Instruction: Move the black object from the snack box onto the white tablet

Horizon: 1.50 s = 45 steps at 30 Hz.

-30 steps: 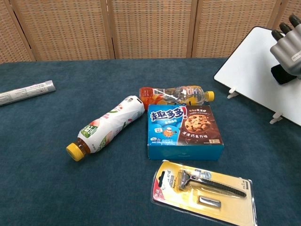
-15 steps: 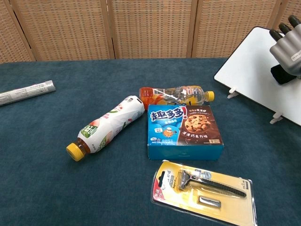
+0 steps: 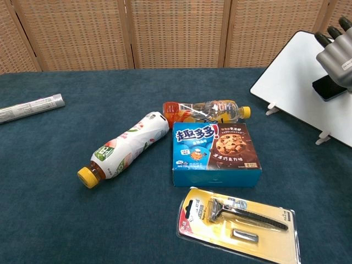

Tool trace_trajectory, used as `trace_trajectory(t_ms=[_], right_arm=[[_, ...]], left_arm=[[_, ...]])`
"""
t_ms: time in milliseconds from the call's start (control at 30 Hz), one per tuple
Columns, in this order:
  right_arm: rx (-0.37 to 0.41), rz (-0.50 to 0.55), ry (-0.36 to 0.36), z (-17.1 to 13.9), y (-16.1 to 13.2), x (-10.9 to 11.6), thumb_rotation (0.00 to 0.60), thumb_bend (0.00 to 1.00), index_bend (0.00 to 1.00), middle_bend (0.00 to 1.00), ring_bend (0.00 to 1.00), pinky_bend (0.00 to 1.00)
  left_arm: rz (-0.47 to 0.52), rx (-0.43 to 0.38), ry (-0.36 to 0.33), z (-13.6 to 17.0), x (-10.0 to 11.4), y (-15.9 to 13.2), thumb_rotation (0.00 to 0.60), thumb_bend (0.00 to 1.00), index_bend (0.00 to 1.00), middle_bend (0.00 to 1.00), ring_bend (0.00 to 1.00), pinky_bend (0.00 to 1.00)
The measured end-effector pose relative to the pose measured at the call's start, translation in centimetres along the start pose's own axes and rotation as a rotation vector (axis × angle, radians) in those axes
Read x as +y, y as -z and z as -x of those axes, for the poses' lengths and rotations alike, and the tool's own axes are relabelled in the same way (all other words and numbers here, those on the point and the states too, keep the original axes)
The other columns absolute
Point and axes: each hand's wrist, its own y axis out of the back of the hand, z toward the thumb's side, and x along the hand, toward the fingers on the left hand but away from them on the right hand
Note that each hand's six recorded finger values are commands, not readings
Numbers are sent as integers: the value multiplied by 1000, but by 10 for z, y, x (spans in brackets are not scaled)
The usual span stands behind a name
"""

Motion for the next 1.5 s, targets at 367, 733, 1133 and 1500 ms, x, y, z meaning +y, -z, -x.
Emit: trace_trajectory(t_ms=[367, 733, 1133, 1500], right_arm=[[4, 5, 0, -3, 3, 5, 600, 1, 275, 0, 0, 0], [-14, 101, 74, -18, 20, 31, 600, 0, 239, 0, 0, 0], [-74, 498, 78, -78, 92, 19, 600, 0, 198, 0, 0, 0], [-152, 748, 18, -146, 156, -40, 600, 0, 197, 0, 0, 0]], left_arm=[[2, 1, -3, 0, 1, 0, 600, 132, 0, 0, 0, 0], [7, 3, -7, 0, 2, 2, 600, 131, 0, 0, 0, 0], [7, 0, -33, 4, 6, 1, 600, 132, 0, 0, 0, 0], [-4, -18, -44, 10, 7, -6, 600, 131, 0, 0, 0, 0]])
